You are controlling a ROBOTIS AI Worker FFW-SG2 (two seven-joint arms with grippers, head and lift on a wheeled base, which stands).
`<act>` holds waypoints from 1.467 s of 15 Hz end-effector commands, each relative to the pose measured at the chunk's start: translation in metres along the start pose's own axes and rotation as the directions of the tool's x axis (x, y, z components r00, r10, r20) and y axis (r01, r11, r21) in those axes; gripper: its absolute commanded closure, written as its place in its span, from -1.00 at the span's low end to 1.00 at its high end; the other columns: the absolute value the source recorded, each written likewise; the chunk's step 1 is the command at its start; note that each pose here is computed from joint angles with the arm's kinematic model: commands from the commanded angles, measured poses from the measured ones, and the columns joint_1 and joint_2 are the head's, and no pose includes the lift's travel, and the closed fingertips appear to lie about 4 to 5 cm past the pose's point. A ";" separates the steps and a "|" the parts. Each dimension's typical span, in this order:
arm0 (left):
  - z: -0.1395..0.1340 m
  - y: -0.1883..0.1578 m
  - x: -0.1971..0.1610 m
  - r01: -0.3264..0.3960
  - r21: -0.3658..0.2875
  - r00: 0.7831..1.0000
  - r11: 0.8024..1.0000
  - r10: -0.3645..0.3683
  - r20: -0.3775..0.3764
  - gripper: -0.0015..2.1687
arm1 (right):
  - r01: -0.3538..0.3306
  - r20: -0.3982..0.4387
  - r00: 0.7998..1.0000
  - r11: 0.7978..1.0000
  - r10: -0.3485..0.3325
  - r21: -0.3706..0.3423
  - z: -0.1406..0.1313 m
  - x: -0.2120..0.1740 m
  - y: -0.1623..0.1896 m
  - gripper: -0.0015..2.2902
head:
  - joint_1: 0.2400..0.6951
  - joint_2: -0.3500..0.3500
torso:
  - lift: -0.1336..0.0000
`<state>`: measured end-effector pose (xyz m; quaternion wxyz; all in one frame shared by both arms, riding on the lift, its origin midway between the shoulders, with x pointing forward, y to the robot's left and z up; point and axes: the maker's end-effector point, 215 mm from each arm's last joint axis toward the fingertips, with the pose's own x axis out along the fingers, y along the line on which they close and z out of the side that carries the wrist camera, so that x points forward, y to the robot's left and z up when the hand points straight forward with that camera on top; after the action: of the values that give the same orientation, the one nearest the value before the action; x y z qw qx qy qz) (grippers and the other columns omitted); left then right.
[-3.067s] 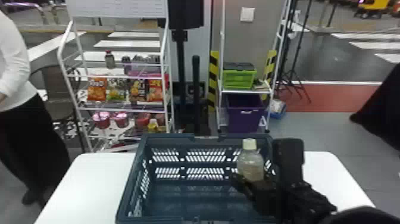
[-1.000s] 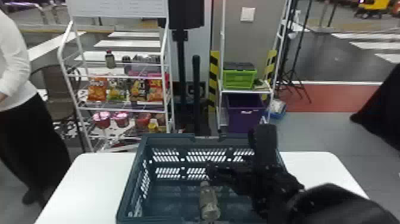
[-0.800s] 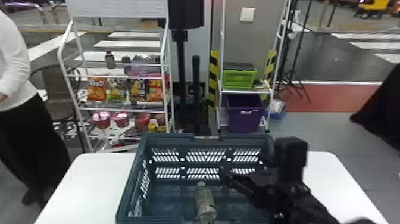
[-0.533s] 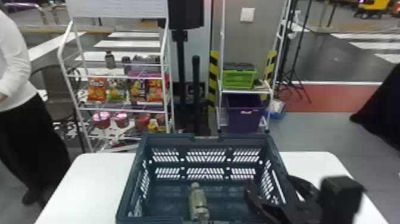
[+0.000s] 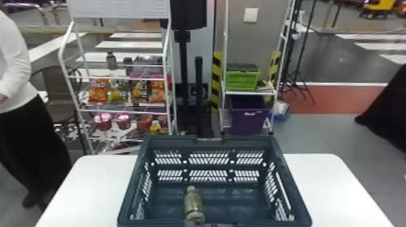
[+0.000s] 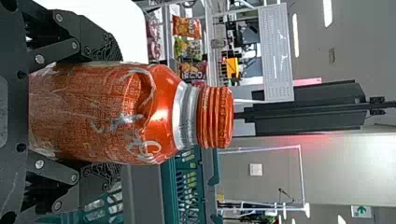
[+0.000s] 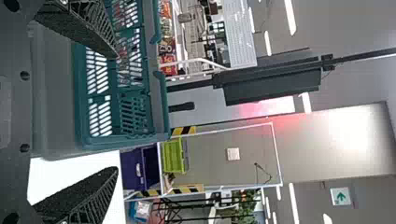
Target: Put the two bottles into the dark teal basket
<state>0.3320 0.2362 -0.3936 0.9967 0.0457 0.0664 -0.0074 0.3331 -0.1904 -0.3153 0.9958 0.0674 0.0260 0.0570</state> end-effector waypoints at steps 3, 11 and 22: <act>0.015 0.019 0.004 -0.030 0.013 1.000 0.999 0.030 0.005 0.76 | 0.032 -0.026 0.999 0.999 -0.031 0.016 -0.033 -0.037 -0.009 -0.99 | 0.14 0.00 | 1.00; 0.102 0.060 0.029 -0.079 0.075 0.997 0.994 0.078 0.015 0.77 | 0.039 0.000 0.999 0.999 -0.039 0.019 -0.041 -0.064 -0.018 -0.99 | 0.14 0.00 | 1.00; 0.216 -0.046 0.099 0.297 0.067 0.930 0.952 -0.305 0.207 0.76 | 0.049 -0.033 0.998 0.999 -0.049 0.009 -0.055 -0.080 -0.018 -0.98 | 0.14 0.00 | 1.00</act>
<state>0.4406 0.1810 -0.1945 0.9867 0.0531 -0.0392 -0.1488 0.2518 -0.2104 -0.3677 0.9959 0.0717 0.0437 0.0343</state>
